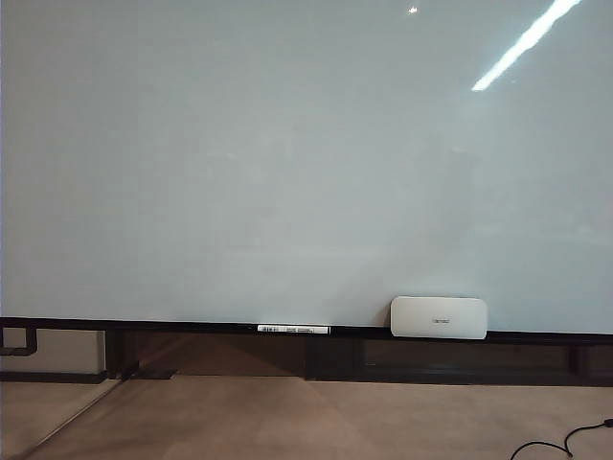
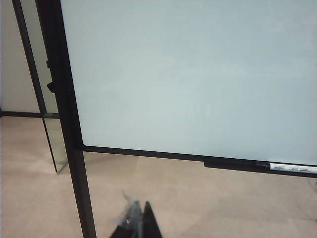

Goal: Reach to the right to find the marker pen, pick it up, and write the number 19 on the whiteboard.

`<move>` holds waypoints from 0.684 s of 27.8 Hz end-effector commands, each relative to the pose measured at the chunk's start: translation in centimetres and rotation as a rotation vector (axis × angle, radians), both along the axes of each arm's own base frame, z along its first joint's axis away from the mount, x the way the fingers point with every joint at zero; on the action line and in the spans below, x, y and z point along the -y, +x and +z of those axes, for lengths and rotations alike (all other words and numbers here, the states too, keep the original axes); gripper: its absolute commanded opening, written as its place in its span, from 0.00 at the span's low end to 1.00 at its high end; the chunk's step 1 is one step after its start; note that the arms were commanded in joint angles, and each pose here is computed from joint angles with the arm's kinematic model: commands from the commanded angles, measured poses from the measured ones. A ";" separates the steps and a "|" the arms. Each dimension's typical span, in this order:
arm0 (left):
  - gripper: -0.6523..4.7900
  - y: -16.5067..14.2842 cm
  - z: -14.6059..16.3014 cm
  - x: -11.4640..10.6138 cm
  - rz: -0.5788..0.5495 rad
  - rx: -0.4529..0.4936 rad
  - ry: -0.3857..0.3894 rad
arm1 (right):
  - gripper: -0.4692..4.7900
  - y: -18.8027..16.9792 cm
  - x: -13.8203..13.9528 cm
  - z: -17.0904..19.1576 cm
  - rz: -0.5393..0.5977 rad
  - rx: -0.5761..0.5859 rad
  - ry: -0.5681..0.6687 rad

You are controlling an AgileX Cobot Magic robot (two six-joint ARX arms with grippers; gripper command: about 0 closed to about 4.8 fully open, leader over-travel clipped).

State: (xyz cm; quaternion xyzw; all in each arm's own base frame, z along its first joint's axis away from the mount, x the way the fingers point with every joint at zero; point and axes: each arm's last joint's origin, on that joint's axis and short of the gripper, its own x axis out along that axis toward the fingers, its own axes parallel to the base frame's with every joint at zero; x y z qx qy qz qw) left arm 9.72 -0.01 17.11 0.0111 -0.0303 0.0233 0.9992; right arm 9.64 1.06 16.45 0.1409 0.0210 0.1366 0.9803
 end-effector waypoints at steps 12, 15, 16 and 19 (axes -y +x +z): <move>0.12 0.0 -0.3 0.6 -0.231 -0.045 -0.156 | 0.20 0.0 0.1 -0.5 -0.034 -0.067 0.018; 0.11 -0.1 -0.3 0.9 -0.309 -0.058 -0.159 | 0.08 0.0 0.1 -0.2 -0.040 -0.038 0.014; 0.11 -0.1 -0.3 0.9 -0.331 -0.060 -0.159 | 0.07 0.0 0.1 -0.2 -0.042 -0.035 0.014; 0.11 -0.2 -0.3 1.2 -0.430 -0.067 -0.155 | 0.07 0.0 0.2 -0.3 -0.066 -0.038 -0.015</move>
